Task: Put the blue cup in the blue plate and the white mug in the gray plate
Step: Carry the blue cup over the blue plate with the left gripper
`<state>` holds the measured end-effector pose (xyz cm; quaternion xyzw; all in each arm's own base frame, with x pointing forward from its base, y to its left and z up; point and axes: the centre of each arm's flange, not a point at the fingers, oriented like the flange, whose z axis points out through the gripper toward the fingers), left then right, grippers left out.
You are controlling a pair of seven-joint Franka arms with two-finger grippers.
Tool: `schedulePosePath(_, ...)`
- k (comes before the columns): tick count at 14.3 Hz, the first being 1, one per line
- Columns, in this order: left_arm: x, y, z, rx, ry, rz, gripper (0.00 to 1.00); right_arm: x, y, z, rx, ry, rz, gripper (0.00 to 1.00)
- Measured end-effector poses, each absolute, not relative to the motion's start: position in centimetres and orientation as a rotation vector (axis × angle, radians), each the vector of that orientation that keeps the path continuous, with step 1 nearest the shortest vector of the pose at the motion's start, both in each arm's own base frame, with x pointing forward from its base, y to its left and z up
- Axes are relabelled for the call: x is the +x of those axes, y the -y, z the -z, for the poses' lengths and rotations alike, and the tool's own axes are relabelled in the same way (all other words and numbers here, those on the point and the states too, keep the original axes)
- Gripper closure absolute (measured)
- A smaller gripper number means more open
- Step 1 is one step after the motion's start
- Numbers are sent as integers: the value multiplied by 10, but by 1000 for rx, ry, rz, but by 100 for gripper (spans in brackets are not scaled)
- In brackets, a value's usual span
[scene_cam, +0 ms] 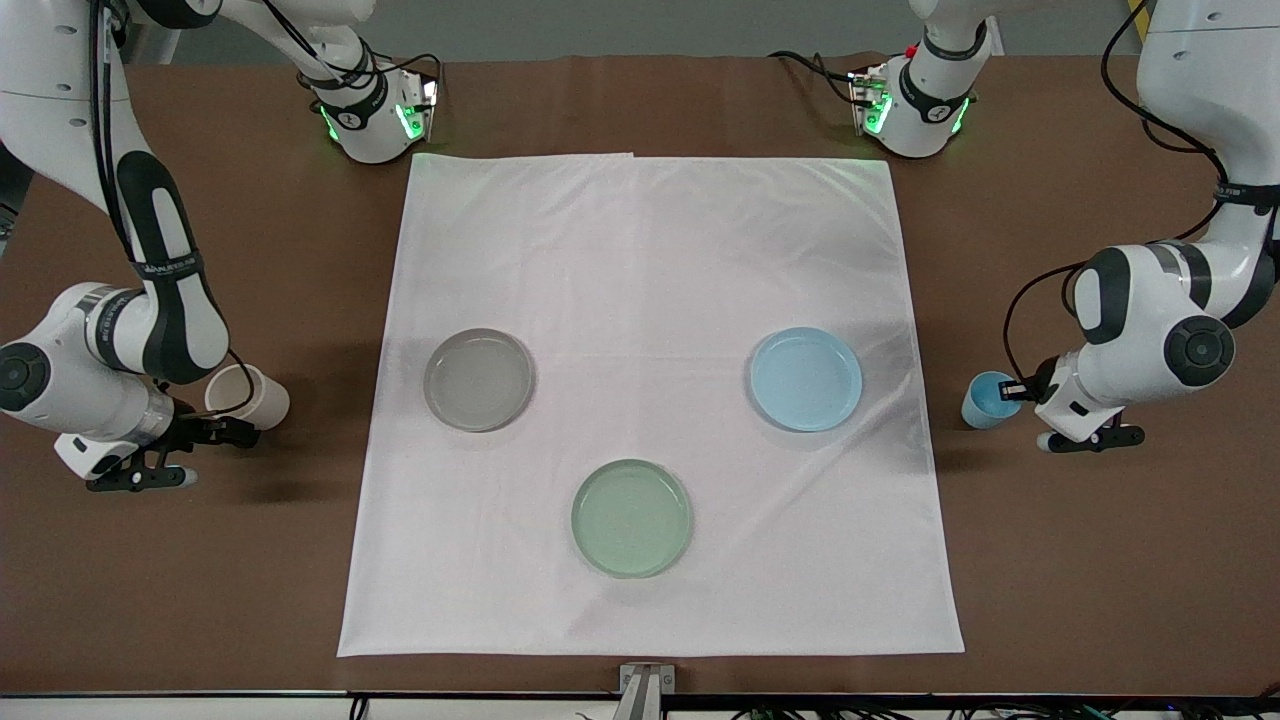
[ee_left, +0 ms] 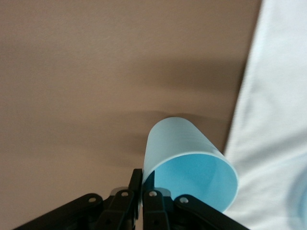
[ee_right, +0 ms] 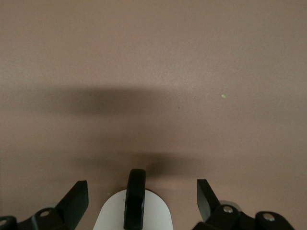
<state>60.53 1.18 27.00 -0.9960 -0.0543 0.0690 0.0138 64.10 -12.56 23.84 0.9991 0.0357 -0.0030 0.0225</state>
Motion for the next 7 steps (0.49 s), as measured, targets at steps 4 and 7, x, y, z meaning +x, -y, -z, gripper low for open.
schedulePosePath(4, 598, 91, -298, -3111, 330, -225, 95, 630, 124, -224, 3102, -110, 53, 4)
schedulePosePath(7, 585, 150, -289, -3110, 426, -272, 95, 627, 123, -221, 3104, -109, 65, 20)
